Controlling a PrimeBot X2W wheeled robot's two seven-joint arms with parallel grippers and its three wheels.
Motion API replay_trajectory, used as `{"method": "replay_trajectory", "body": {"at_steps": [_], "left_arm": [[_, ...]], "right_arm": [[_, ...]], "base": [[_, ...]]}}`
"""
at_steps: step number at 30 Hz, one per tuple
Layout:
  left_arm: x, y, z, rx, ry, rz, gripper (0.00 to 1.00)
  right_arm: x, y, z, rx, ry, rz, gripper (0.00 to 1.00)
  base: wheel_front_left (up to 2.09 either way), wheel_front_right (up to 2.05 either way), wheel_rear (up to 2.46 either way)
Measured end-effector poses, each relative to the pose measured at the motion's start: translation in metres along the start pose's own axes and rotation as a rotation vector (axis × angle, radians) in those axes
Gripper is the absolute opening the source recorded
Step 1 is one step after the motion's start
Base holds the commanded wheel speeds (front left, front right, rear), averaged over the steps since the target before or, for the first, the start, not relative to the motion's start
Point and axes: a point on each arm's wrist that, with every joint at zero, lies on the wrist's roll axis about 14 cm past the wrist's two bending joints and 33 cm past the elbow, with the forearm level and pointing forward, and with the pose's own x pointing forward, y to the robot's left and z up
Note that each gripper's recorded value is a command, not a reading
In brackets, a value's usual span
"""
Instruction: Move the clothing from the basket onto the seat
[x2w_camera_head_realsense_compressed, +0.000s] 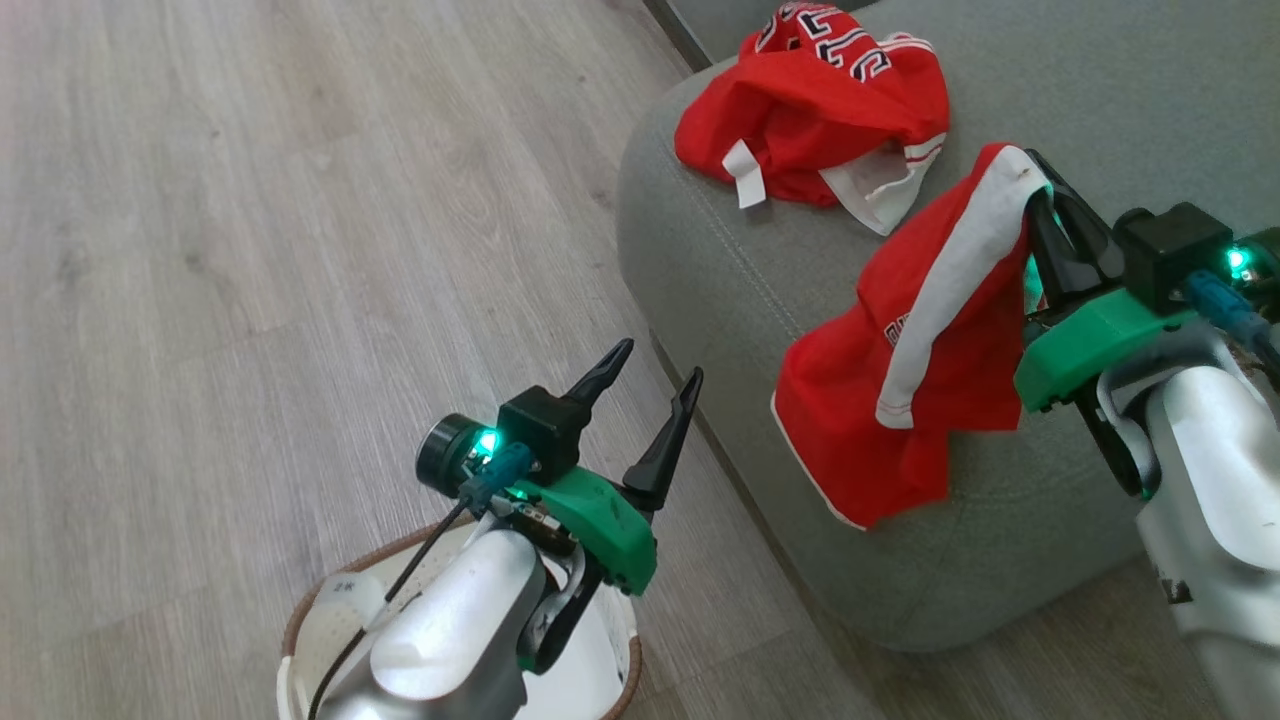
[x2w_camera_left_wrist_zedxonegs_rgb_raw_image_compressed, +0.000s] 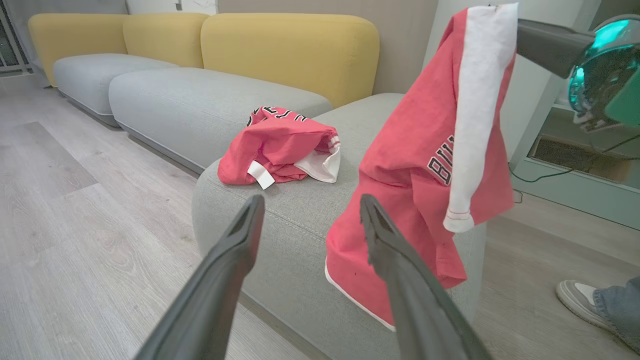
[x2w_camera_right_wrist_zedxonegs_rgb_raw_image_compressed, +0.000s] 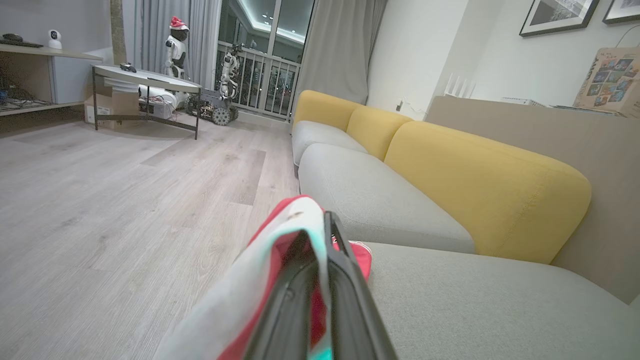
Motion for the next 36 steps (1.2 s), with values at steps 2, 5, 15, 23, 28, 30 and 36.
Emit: {"method": "replay_trajectory", "body": {"at_steps": [2, 5, 15, 23, 28, 30, 36], "left_arm": [[0.001, -0.001, -0.002, -0.007, 0.004, -0.005, 1.00], [0.001, 0.000, -0.003, -0.011, 0.003, -0.009, 1.00], [-0.004, 0.020, -0.007, -0.016, -0.005, 0.038, 1.00], [-0.002, 0.054, -0.018, -0.023, -0.010, 0.084, 1.00], [-0.003, 0.083, -0.029, -0.028, -0.007, 0.124, 1.00], [-0.004, 0.094, -0.035, -0.027, -0.003, 0.136, 1.00], [-0.006, 0.129, -0.053, -0.036, 0.016, 0.191, 1.00]], "right_arm": [[0.000, -0.001, -0.002, -0.005, 0.014, 0.002, 0.00], [0.006, 0.001, 0.000, -0.009, 0.017, 0.016, 0.00], [0.062, -0.003, 0.030, -0.079, -0.012, 0.071, 0.00], [0.133, -0.037, 0.049, -0.153, -0.026, 0.016, 0.00], [0.183, -0.058, 0.079, -0.215, -0.076, -0.044, 0.00], [0.201, -0.069, 0.084, -0.237, -0.071, -0.075, 0.00], [0.241, -0.096, 0.090, -0.321, -0.094, -0.179, 0.00]], "base": [[0.00, 0.00, 0.00], [0.00, 0.00, 0.00], [0.00, 0.00, 0.00], [0.00, 0.00, 0.00], [0.00, 0.00, 0.00], [0.00, 0.00, 0.00], [0.00, 0.00, 0.00]]}}
